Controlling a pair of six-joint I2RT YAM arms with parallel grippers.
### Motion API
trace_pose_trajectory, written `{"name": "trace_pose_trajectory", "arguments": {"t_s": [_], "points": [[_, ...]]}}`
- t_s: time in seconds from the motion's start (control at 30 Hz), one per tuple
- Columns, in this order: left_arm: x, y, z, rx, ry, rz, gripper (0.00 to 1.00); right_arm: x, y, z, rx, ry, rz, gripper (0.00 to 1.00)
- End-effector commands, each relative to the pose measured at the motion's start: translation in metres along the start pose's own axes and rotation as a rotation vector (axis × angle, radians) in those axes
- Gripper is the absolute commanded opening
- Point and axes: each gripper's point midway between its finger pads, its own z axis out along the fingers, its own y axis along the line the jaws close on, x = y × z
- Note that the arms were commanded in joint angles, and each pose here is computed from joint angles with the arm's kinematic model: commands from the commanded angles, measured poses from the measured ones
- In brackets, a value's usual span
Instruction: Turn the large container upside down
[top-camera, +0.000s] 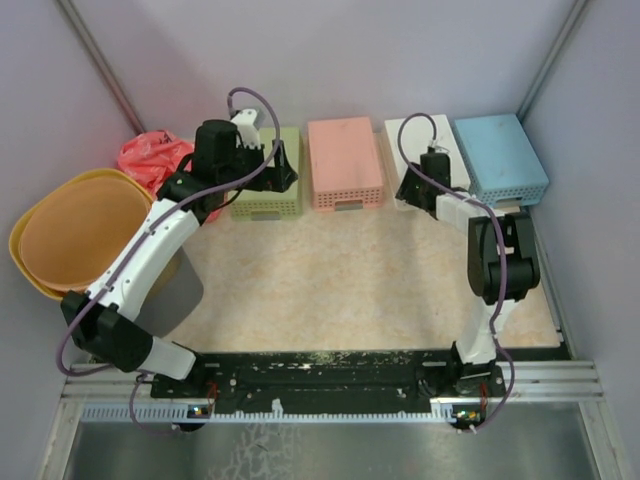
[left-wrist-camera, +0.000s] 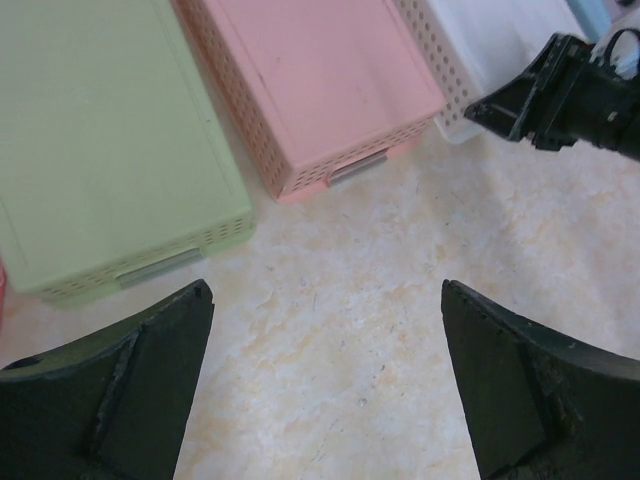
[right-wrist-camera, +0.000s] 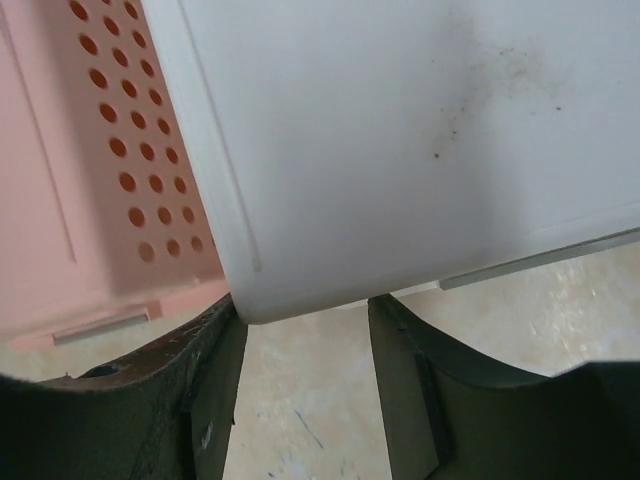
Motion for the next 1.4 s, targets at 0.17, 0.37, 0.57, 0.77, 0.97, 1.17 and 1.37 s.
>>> {"name": "trace_pose_trajectory", "arguments": {"t_s": [0.17, 0.37, 0.57, 0.77, 0.97, 1.17, 1.37], "points": [[-0.019, 0.024, -0.038, -0.178, 0.013, 0.054, 1.0, -0.052, 0.052, -0.01, -0.244, -0.142, -0.033, 0.52], [-0.043, 0.045, -0.069, -0.341, -0.006, 0.071, 0.99, -0.057, 0.066, -0.073, -0.341, -0.184, -0.028, 0.56], [-0.062, 0.062, -0.119, -0.5, -0.049, 0.051, 1.0, -0.042, 0.066, -0.109, -0.369, -0.144, 0.005, 0.61], [-0.062, 0.086, -0.16, -0.673, -0.07, 0.011, 1.0, -0.03, 0.108, -0.137, -0.487, -0.108, -0.015, 0.61], [-0.059, 0.092, -0.195, -0.734, -0.098, -0.084, 1.0, -0.011, 0.19, -0.172, -0.649, -0.09, -0.118, 0.61], [-0.064, 0.091, -0.238, -0.77, -0.166, -0.142, 1.0, 0.023, 0.251, -0.184, -0.765, -0.032, -0.2, 0.61], [-0.03, 0.111, -0.256, -0.912, -0.093, -0.184, 0.93, 0.04, 0.258, -0.171, -0.764, 0.027, -0.2, 0.6]]}}
